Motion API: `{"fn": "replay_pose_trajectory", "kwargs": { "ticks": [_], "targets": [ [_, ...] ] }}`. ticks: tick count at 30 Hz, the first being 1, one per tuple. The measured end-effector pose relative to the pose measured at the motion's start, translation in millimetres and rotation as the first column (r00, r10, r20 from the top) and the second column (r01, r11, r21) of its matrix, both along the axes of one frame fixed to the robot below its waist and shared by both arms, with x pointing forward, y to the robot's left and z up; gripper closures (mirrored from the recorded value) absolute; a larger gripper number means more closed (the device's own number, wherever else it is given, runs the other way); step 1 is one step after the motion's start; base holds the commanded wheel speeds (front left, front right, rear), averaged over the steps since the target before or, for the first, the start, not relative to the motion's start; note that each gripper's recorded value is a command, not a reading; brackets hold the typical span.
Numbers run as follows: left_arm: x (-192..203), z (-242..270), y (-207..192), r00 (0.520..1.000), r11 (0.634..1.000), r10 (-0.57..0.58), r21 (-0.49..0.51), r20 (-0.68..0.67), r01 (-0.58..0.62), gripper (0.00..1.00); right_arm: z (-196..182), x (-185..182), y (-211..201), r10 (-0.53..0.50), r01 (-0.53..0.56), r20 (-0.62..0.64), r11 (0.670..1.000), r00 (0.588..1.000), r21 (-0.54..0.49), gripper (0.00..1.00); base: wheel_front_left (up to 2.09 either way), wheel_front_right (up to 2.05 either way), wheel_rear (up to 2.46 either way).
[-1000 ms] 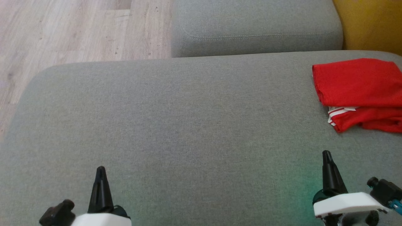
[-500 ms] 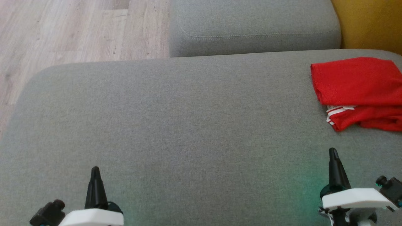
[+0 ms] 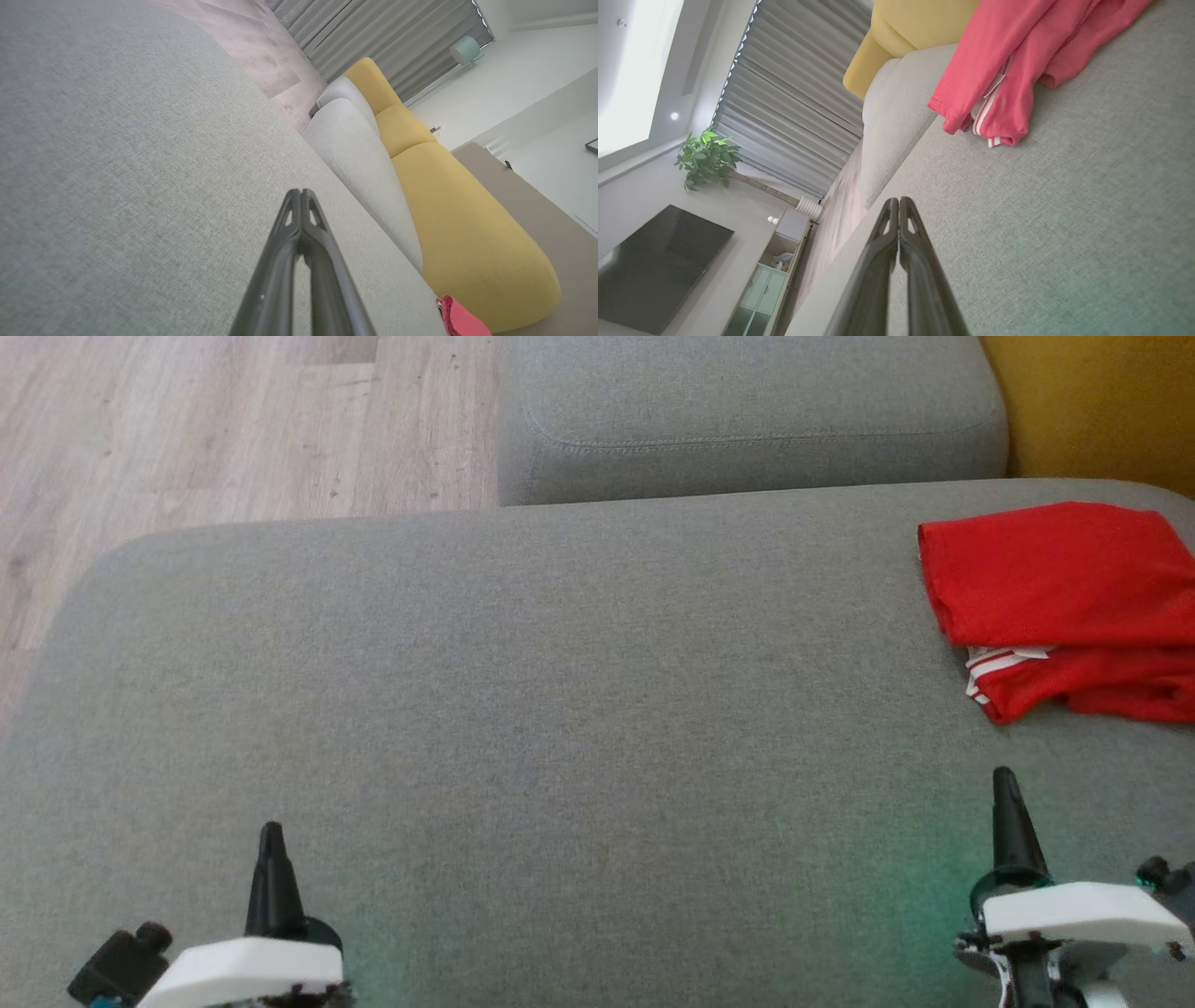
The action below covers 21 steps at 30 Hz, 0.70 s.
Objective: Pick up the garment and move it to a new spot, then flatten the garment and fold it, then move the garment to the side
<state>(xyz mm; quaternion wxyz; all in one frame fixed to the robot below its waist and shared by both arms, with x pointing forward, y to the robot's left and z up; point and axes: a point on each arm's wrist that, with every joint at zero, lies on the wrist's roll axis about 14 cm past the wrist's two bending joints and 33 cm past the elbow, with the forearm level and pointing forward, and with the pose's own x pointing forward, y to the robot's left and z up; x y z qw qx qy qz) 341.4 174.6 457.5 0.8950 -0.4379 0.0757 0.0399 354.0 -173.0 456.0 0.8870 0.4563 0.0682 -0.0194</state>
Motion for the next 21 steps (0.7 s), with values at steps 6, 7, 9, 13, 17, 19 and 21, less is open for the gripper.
{"fn": "replay_pose_trajectory", "kwargs": {
  "ticks": [6,7,9,13,17,19,21],
  "targets": [
    [1.8,-1.2,2.1,1.0,0.997,0.011,-0.072,-0.01,-0.012,1.0,3.9,4.2,-3.3,-0.018,0.017,0.005,0.998,1.0,0.067,1.0,0.0,0.0,0.0],
    [2.1,-1.0,2.0,1.0,0.996,0.01,-0.085,-0.007,-0.011,1.0,3.6,4.1,-4.1,-0.022,0.022,0.003,0.997,1.0,0.08,1.0,0.0,0.0,0.0],
    [3.4,-0.5,2.8,1.0,0.994,0.016,-0.108,-0.006,-0.017,1.0,2.9,3.8,-5.3,-0.026,0.026,-0.002,0.994,1.0,0.102,1.0,0.0,0.0,0.0],
    [7.5,2.7,2.4,1.0,0.988,0.017,-0.155,0.003,-0.017,1.0,3.4,4.7,-7.5,-0.038,0.038,-0.004,0.989,0.999,0.146,1.0,0.0,0.0,0.0],
    [8.7,1.8,2.9,1.0,0.979,0.019,-0.204,-0.003,-0.02,1.0,6.8,7.8,-9.6,-0.048,0.047,0.001,0.98,0.999,0.191,1.0,0.0,0.0,0.0],
    [10.3,2.9,4.0,1.0,0.973,0.024,-0.228,0.0,-0.023,1.0,6.8,7.9,-10.9,-0.052,0.052,-0.001,0.975,0.999,0.215,1.0,0.0,0.0,0.0],
    [11.8,3.7,4.9,1.0,0.968,0.029,-0.25,0.001,-0.028,1.0,6.8,7.9,-12.7,-0.06,0.059,-0.003,0.97,0.998,0.234,1.0,0.0,0.0,0.0]
  ]
}}
